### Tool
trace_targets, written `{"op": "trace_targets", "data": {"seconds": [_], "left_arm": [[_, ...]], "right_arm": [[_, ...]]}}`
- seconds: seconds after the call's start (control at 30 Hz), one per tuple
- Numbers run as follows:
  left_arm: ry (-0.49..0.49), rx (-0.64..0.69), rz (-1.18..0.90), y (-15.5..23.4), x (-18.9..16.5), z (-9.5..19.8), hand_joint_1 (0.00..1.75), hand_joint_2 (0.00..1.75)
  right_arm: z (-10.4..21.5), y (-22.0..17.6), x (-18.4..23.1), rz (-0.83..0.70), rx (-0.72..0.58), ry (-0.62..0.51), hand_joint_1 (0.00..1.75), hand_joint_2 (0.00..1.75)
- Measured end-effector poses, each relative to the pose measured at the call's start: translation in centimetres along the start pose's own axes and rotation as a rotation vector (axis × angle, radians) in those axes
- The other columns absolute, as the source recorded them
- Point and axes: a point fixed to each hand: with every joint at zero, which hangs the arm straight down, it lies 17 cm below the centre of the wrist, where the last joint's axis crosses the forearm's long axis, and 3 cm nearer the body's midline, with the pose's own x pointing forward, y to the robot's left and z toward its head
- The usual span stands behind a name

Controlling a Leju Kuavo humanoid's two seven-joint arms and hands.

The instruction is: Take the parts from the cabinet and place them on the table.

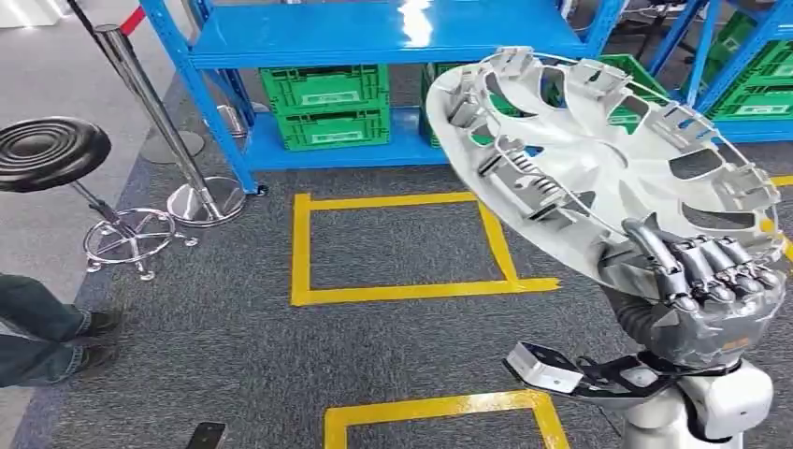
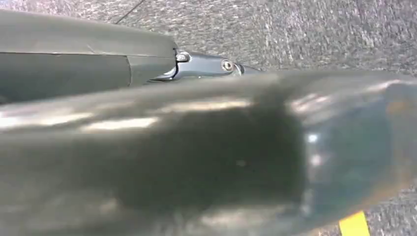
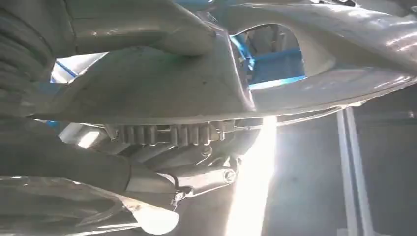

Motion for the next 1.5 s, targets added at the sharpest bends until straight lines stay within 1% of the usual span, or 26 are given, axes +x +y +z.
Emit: {"op": "trace_targets", "data": {"seconds": [0.23, 0.4, 0.7, 0.9, 0.97, 1.2, 1.33, 1.5], "left_arm": [[0.002, 0.0, -0.001, 0.1, -0.1, 0.0, 0.0, 0.0], [-0.014, 0.003, -0.002, 0.6, 0.5, -0.2, 0.0, 0.0], [-0.024, 0.001, -0.002, 1.3, 0.5, -0.4, 0.0, 0.0], [-0.014, 0.008, -0.002, 0.9, -0.3, -0.2, 0.0, 0.0], [-0.015, 0.001, 0.004, 0.2, -0.2, -0.2, 0.0, 0.0], [-0.01, -0.004, 0.006, -0.2, -0.4, -0.2, 0.0, 0.0], [0.006, -0.005, 0.004, -0.3, -1.1, 0.0, 0.0, 0.0], [0.005, -0.002, -0.005, -0.2, -1.0, -0.1, 0.0, 0.0]], "right_arm": [[0.0, 0.1, -0.2, 0.002, -0.001, 0.002, 1.75, 1.75], [-0.2, 0.1, -0.2, -0.004, -0.008, 0.006, 1.75, 1.75], [-0.2, 0.5, 0.0, -0.029, -0.009, 0.02, 1.75, 1.75], [0.5, 0.6, 0.2, -0.033, 0.012, 0.025, 1.75, 1.75], [0.3, 0.3, 0.2, -0.026, 0.004, 0.02, 1.75, 1.75], [-0.1, -0.2, 0.4, -0.025, -0.01, 0.014, 1.75, 1.75], [-0.1, -0.1, 0.5, -0.022, -0.006, 0.008, 1.75, 1.75], [-0.9, -0.8, 1.1, 0.021, -0.017, -0.037, 1.75, 1.75]]}}
